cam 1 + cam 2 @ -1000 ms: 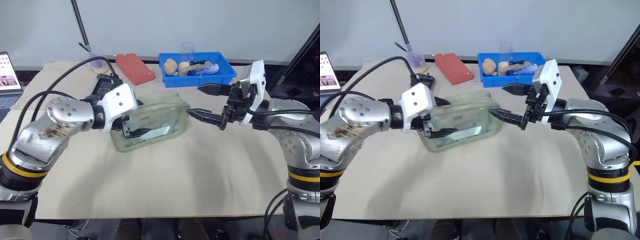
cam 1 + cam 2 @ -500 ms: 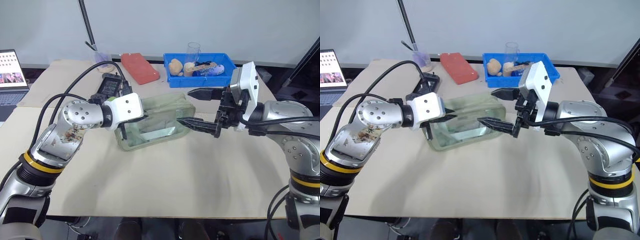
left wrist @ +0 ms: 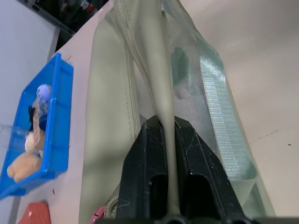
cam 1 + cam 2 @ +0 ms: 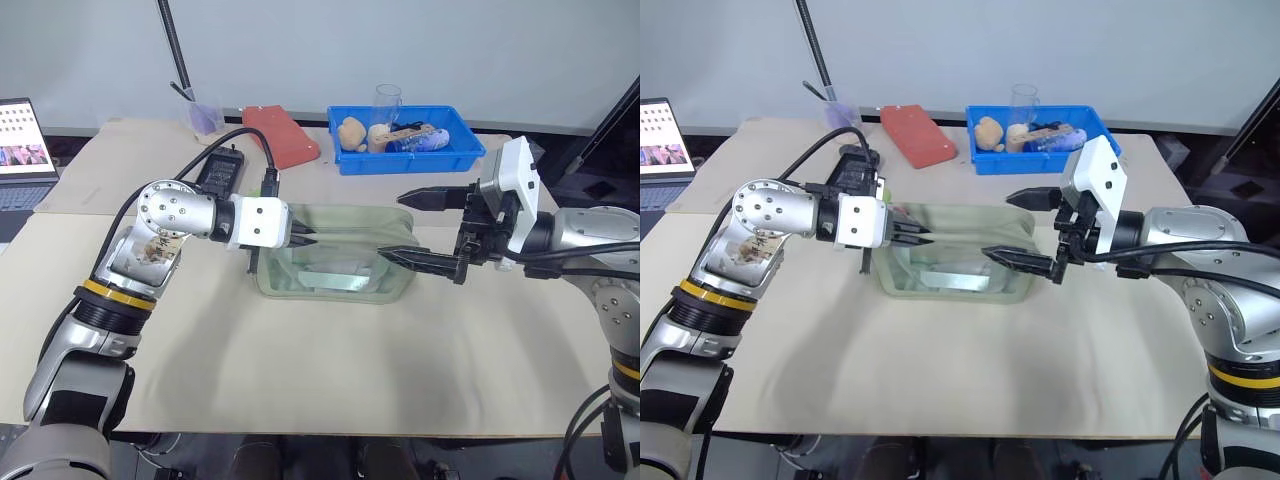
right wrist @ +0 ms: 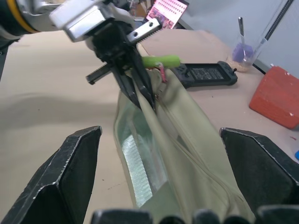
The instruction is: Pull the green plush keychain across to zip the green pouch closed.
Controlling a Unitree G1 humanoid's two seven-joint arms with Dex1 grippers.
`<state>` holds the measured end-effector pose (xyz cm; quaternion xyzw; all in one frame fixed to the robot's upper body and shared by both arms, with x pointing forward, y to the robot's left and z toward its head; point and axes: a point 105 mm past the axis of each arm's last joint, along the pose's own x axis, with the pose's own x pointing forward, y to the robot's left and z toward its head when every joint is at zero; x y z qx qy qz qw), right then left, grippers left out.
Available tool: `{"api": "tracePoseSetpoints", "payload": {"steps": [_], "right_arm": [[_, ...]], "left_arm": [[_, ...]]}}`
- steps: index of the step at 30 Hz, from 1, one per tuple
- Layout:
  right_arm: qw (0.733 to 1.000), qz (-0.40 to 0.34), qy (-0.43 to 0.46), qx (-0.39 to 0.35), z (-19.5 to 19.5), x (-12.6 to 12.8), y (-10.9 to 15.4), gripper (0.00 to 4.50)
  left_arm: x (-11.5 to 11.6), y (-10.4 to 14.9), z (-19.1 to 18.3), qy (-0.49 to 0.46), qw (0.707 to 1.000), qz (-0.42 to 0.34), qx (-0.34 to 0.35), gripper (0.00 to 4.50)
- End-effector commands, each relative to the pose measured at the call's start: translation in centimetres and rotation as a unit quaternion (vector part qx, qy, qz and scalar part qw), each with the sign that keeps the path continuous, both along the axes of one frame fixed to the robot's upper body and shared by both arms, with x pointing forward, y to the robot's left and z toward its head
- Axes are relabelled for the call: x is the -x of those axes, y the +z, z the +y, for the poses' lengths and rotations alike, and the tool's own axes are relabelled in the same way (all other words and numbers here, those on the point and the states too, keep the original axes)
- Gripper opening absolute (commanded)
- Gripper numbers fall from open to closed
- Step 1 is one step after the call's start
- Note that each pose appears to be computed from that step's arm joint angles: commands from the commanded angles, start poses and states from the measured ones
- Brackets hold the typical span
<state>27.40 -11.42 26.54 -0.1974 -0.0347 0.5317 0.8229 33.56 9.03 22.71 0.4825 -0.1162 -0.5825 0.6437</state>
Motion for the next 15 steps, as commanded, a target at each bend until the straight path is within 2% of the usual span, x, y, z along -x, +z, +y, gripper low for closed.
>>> {"api": "tracePoseSetpoints", "payload": {"steps": [1,4,8,10,13,15], "right_arm": [[0.999,-0.03,-0.023,0.01,-0.7,0.2,0.6,4.5],[0.997,-0.032,-0.053,0.043,-1.7,-0.5,-0.8,4.5],[0.994,-0.033,-0.077,0.071,-2.8,-1.1,-1.9,4.5],[0.992,-0.035,-0.083,0.083,-3.1,-1.5,-2.4,4.5],[0.991,-0.037,-0.091,0.094,-3.5,-2.2,-3.0,4.5],[0.991,-0.037,-0.09,0.094,-3.5,-2.5,-3.2,4.5]], "left_arm": [[-0.1,1.1,-0.2,0.0,1.0,-0.016,0.011,0.44],[0.6,1.8,-0.4,-0.002,0.999,0.014,0.041,1.48],[2.5,4.5,-1.1,-0.028,0.991,0.072,0.105,3.45],[3.8,5.3,-1.4,-0.045,0.987,0.105,0.115,4.34],[6.2,5.7,-1.8,-0.074,0.979,0.159,0.102,4.46],[6.8,5.5,-1.8,-0.075,0.979,0.169,0.091,4.46]]}}
